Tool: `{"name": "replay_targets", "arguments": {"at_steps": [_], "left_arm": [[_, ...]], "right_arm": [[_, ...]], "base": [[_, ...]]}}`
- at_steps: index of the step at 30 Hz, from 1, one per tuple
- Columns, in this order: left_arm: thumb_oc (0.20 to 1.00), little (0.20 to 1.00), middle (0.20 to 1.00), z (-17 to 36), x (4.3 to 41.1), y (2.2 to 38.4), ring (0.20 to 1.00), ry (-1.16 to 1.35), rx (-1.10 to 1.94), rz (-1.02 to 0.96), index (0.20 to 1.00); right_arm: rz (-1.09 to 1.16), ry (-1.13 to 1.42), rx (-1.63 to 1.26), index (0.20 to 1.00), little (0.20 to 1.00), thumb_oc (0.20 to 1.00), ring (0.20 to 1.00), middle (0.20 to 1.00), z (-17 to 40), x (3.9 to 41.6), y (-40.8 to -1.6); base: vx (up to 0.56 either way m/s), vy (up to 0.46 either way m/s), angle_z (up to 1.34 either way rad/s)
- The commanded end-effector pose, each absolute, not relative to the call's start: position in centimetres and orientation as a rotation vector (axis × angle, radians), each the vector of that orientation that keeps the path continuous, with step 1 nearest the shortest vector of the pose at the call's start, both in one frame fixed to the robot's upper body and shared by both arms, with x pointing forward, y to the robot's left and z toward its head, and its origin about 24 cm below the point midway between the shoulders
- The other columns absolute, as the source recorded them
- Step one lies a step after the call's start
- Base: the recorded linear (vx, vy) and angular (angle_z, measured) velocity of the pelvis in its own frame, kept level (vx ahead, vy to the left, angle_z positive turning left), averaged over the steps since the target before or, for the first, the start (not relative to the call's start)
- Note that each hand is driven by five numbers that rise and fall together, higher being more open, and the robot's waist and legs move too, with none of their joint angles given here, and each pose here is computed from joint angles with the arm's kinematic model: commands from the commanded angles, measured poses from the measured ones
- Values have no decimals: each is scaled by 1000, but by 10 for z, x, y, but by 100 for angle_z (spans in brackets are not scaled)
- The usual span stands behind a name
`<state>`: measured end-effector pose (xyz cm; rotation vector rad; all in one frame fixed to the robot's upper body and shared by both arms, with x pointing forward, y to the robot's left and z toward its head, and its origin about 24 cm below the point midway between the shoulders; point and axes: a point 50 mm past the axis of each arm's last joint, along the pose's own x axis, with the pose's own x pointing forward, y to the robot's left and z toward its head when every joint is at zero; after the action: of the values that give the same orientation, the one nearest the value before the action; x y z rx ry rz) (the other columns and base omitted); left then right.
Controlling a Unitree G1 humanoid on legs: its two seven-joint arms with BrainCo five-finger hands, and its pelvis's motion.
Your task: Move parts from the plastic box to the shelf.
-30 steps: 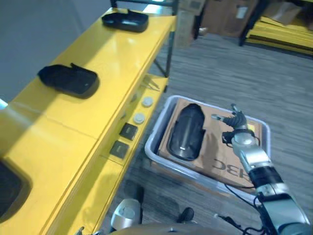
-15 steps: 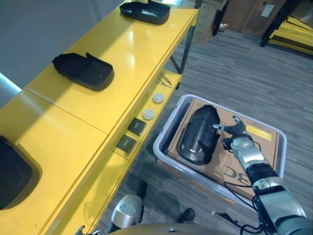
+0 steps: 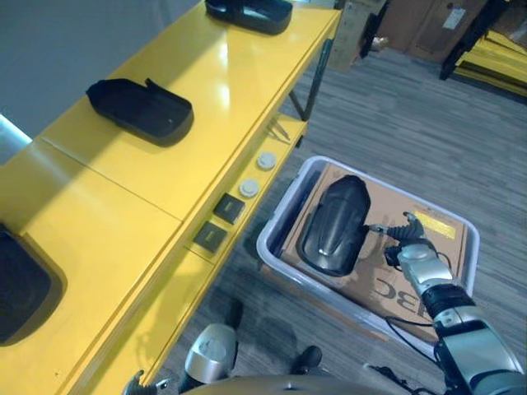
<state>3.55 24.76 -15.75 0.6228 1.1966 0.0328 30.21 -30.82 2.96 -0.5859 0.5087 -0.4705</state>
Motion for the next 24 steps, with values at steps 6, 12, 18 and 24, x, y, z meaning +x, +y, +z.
{"name": "replay_targets", "arguments": {"at_steps": [6, 12, 18, 24], "left_arm": [[1000, 1000, 1000, -155, 41, 256, 1000, 1175, 656, 6, 1000], [1000, 1000, 1000, -156, 43, 250, 1000, 1163, 646, -22, 1000], [1000, 1000, 1000, -156, 45, 249, 1000, 1159, 638, -15, 1000], [1000, 1000, 1000, -157, 48, 245, 1000, 1148, 607, 0, 1000]], "right_arm": [[-453, 445, -663, 1000, 1000, 1000, 1000, 1000, 43, 314, -308], [-438, 505, -672, 1000, 1000, 1000, 1000, 1000, 31, 311, -303], [-442, 589, -681, 1000, 1000, 1000, 1000, 1000, 13, 303, -301], [-407, 722, -744, 1000, 1000, 1000, 1000, 1000, -22, 283, -286]], "base": [[-52, 11, 8], [-27, -1, 5], [-4, -1, 2], [-8, 7, 3]]}}
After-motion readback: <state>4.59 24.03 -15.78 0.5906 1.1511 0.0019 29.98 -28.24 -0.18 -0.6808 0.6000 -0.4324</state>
